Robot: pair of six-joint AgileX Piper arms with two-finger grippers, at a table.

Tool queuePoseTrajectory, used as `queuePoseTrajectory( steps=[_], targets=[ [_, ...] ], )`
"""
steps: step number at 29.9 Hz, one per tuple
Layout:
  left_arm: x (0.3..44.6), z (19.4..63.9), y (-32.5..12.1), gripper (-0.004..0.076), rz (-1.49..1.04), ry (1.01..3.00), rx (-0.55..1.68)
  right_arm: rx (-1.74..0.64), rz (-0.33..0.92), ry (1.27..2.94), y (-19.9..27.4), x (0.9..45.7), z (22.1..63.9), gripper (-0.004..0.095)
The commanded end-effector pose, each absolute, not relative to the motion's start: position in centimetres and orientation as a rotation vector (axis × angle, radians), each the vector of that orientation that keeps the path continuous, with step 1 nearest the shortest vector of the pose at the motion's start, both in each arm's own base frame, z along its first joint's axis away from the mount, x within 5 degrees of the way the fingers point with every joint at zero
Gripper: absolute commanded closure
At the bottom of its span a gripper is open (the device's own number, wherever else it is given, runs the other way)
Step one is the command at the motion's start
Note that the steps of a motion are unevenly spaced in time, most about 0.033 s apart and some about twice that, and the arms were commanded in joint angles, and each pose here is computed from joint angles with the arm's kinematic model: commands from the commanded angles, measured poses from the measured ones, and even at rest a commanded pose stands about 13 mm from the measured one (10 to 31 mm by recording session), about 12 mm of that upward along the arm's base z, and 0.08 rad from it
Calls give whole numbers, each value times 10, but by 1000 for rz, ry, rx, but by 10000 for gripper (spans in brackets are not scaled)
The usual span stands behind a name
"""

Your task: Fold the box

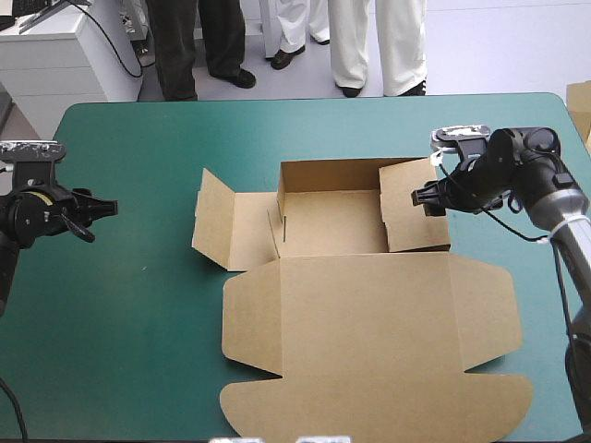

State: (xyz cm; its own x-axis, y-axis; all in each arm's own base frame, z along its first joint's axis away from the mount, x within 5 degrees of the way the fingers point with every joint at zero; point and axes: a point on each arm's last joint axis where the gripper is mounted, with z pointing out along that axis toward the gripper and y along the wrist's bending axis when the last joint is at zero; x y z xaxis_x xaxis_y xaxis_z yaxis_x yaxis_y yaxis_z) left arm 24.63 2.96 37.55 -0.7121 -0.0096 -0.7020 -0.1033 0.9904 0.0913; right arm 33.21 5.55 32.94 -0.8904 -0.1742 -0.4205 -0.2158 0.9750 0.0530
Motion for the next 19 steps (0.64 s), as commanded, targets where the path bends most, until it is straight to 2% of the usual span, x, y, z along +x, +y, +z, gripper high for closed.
queuePoseTrajectory(
  steps=[1, 7, 14, 16, 19],
  targets=[
    [244, 391, 28, 363, 142, 2270, -76, -283, 179, 2609, 60, 349, 339, 254],
    [244, 391, 28, 381, 135, 2271, -69, -296, 197, 2658, 67, 385, 329, 254],
    [244, 391, 28, 392, 140, 2269, -59, -301, 207, 2809, 71, 408, 307, 263],
    [244, 391, 28, 392, 141, 2269, -57, -285, 215, 2820, 71, 411, 302, 300],
    [244, 391, 28, 392, 141, 2269, -57, -288, 198, 2827, 70, 412, 300, 417]
  ],
)
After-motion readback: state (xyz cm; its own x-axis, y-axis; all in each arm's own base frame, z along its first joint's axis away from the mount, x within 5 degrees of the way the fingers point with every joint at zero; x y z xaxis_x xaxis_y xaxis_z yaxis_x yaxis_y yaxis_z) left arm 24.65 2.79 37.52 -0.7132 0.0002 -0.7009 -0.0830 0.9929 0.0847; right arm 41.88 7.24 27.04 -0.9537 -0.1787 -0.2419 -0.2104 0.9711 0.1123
